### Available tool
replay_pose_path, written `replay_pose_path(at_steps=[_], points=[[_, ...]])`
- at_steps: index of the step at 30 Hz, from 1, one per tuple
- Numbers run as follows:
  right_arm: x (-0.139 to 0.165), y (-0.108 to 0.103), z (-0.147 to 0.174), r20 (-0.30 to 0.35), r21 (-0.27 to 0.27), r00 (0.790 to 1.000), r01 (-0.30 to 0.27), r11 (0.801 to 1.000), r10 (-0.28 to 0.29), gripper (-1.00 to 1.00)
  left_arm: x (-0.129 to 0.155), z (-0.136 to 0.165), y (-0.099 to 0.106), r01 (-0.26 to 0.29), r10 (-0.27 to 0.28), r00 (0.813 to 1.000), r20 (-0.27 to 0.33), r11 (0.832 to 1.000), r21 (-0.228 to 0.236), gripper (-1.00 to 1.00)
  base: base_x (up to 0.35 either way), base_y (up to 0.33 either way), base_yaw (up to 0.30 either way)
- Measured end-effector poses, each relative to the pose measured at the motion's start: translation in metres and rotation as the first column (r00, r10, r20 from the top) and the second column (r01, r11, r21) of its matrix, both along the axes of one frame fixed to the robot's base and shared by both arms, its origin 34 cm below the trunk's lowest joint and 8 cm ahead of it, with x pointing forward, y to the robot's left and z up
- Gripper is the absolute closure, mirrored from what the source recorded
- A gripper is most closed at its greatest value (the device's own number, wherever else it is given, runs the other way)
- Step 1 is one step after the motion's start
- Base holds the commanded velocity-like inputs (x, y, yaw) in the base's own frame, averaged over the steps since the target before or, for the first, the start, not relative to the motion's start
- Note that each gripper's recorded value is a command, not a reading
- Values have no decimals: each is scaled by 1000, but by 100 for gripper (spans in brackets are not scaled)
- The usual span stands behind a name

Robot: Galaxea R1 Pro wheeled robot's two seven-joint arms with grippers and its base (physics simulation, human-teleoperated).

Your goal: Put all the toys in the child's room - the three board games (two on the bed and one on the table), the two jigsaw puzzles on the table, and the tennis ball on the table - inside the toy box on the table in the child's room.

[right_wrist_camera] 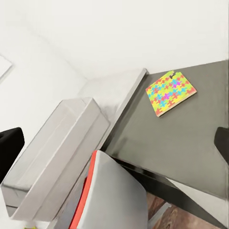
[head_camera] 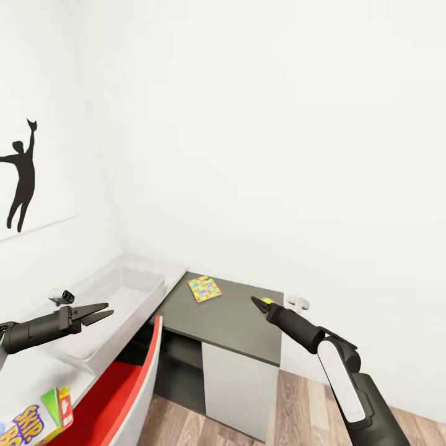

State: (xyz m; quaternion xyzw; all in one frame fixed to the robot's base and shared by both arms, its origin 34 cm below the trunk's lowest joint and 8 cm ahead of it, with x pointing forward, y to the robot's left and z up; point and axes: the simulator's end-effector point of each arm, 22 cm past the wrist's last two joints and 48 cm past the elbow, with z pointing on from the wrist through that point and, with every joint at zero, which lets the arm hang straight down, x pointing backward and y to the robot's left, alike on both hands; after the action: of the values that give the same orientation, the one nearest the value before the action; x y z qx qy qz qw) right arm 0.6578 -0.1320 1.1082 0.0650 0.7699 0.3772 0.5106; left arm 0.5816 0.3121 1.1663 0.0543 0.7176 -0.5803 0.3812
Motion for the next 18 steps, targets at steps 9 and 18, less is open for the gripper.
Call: replay_pose_path(at_steps=[9, 18], points=[[0, -1, 0, 0, 0, 1000, 1, 1000, -1, -100, 0, 0, 0, 0, 0, 1000, 1, 1000, -1, -100, -101, 0, -281], [0, -1, -1, -1, 0, 1000, 3, 1000, -3, -100, 0, 0, 0, 0, 0, 1000, 1, 1000, -1, -100, -125, 0, -281]])
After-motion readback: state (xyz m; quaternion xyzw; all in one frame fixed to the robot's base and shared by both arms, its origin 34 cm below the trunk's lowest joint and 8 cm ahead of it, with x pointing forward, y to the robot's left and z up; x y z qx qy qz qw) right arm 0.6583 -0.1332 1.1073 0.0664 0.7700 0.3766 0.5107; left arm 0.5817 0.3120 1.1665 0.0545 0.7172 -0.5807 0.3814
